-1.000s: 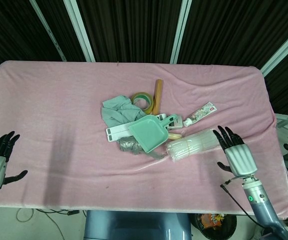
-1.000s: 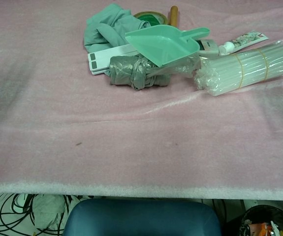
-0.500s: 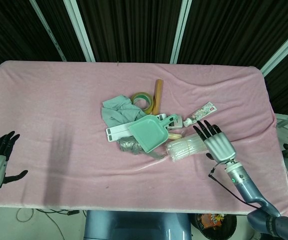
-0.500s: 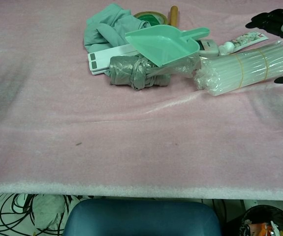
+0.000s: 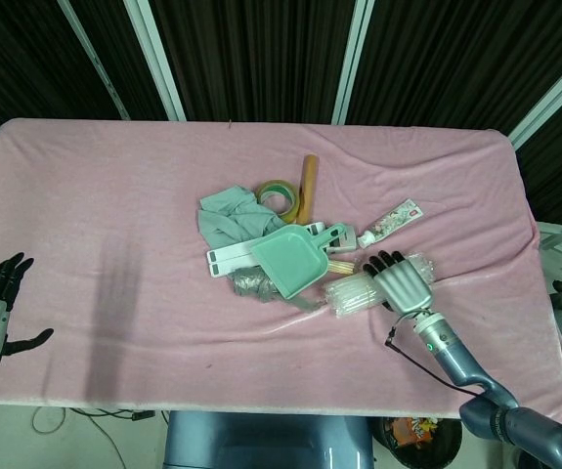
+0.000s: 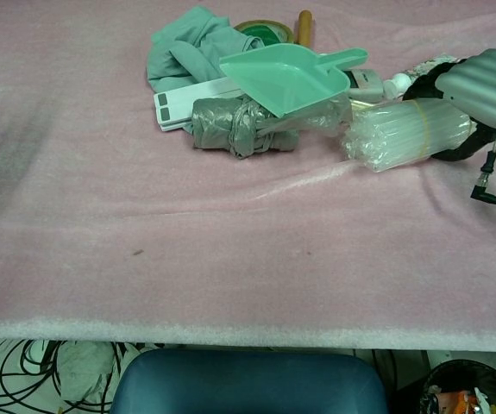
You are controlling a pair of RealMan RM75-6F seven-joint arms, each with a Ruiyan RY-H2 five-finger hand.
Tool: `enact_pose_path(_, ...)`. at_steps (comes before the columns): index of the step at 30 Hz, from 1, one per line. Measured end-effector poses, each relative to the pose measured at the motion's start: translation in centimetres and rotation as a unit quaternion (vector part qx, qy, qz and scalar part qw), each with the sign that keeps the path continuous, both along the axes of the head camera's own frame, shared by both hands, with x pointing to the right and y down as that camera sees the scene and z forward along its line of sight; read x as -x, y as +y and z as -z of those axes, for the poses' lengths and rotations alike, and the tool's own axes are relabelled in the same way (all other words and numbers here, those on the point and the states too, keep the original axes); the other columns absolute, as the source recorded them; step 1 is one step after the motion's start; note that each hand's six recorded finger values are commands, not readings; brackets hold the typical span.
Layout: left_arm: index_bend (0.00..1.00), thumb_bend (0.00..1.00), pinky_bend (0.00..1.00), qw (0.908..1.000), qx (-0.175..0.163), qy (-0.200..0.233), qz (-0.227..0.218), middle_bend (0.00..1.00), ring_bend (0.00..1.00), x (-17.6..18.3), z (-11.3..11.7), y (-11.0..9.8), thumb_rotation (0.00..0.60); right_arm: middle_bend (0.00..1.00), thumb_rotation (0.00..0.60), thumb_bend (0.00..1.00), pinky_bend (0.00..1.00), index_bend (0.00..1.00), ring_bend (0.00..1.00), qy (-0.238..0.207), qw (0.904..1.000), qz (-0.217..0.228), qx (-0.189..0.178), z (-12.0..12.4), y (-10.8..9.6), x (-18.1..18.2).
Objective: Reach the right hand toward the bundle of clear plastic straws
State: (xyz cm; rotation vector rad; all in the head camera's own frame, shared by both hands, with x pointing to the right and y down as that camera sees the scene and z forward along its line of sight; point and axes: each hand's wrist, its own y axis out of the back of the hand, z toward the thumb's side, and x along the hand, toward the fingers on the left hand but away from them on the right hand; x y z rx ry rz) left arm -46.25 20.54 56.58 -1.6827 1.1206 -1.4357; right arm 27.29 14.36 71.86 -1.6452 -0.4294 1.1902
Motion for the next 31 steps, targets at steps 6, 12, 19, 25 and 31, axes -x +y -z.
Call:
enact_pose_path(6,0.0,0.0,0.0,1.0,-0.001,0.005,-0.001,0.0,0.0,-0.1,0.1,0.0,0.6,0.6,0.6,0.44,0.63,0.72,0.54,-0.037,0.9991,-0.012,-0.018,1.5,-0.4,0.4)
enact_pose_path(12,0.0,0.0,0.0,1.0,-0.001,0.008,-0.003,0.0,0.0,-0.2,0.2,0.1,0.6,0.59,0.6,0.44,0.63,0.72,0.54,-0.089,0.9935,-0.055,-0.044,4.5,-1.6,0.2)
enact_pose_path(19,0.0,0.0,0.0,1.0,-0.001,0.008,-0.003,0.0,0.0,-0.2,0.2,0.2,0.6,0.59,0.6,0.44,0.63,0.72,0.54,-0.167,0.9773,-0.118,-0.054,9.3,-1.0,-0.4)
enact_pose_path(25,0.0,0.0,0.0,0.9999,-0.003,0.008,-0.008,0.0,0.0,-0.4,0.3,0.4,0.6,0.58,0.6,0.44,0.63,0.72,0.54,-0.223,0.9601,-0.164,-0.041,13.1,1.7,-0.8)
enact_pose_path(31,0.0,0.0,0.0,0.9999,-0.004,0.007,-0.008,0.0,0.0,-0.3,0.4,0.5,0.6,0.58,0.6,0.44,0.63,0.72,0.54,-0.252,0.9468,-0.198,-0.036,15.4,4.2,-1.8)
